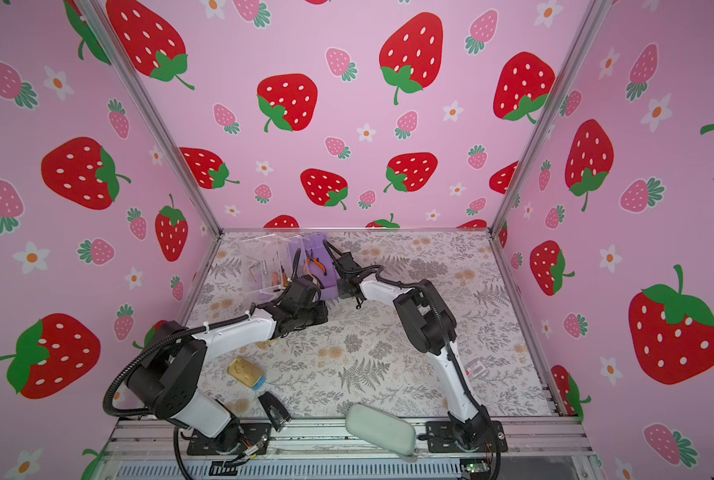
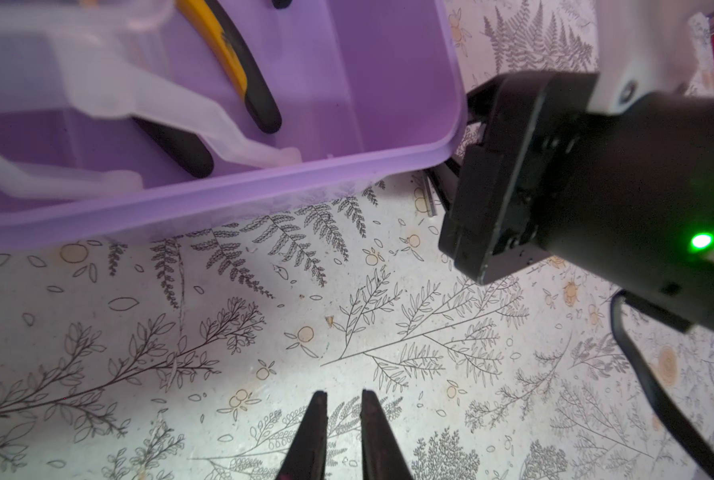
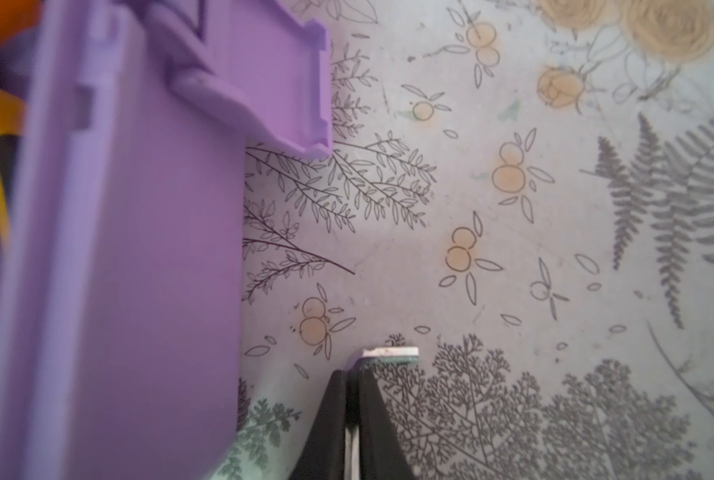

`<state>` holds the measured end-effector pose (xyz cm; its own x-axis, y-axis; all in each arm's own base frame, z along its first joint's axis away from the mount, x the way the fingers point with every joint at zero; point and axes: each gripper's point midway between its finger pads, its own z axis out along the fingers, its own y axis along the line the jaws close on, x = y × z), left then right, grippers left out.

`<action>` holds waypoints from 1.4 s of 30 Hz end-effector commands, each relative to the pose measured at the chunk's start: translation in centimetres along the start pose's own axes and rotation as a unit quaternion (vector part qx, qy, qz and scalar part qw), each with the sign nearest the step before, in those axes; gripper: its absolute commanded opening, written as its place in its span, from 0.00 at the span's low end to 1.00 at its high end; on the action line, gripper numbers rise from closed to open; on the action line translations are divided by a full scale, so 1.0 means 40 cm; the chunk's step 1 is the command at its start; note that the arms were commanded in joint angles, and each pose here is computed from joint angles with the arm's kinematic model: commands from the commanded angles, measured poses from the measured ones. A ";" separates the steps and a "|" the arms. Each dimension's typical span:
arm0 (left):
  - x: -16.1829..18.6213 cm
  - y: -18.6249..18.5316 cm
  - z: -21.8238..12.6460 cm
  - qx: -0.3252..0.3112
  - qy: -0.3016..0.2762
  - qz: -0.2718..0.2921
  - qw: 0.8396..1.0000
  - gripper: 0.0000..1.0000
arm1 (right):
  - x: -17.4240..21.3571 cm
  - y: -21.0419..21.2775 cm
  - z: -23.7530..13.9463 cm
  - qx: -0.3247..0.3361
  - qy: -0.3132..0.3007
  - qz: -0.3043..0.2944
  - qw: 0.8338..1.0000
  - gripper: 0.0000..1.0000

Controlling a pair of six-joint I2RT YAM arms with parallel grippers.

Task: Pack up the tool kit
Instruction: 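Close the right gripper on the silver hex key beside the purple box, then lift the hex key with the right gripper toward the open left gripper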

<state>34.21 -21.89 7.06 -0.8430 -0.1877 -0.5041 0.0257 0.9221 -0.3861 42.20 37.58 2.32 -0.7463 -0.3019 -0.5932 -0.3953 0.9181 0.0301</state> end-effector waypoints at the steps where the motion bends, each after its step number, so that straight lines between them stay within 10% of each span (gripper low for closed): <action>1: -0.002 -0.004 -0.004 0.003 0.000 -0.010 1.000 0.20 | 0.188 -0.039 0.032 0.027 0.110 -0.027 0.993 0.07; 13: 0.000 -0.030 -0.043 0.025 -0.007 -0.017 1.000 0.20 | 0.137 -0.012 -0.118 -0.104 0.044 0.040 0.993 0.01; 23: 0.052 -0.180 -0.055 0.115 -0.024 0.031 0.993 0.39 | 0.138 0.016 -0.298 -0.290 0.018 0.130 0.948 0.01; 42: 0.064 -0.337 -0.056 0.209 -0.015 0.034 0.977 0.45 | 0.142 -0.003 -0.429 -0.401 0.001 0.168 0.901 0.02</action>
<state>29.57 -32.49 10.33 -0.8352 -0.1088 -0.5390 0.2773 0.7630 -0.5839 29.30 31.04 11.57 -0.9007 -0.0431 -0.4322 -0.3873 0.5303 0.7542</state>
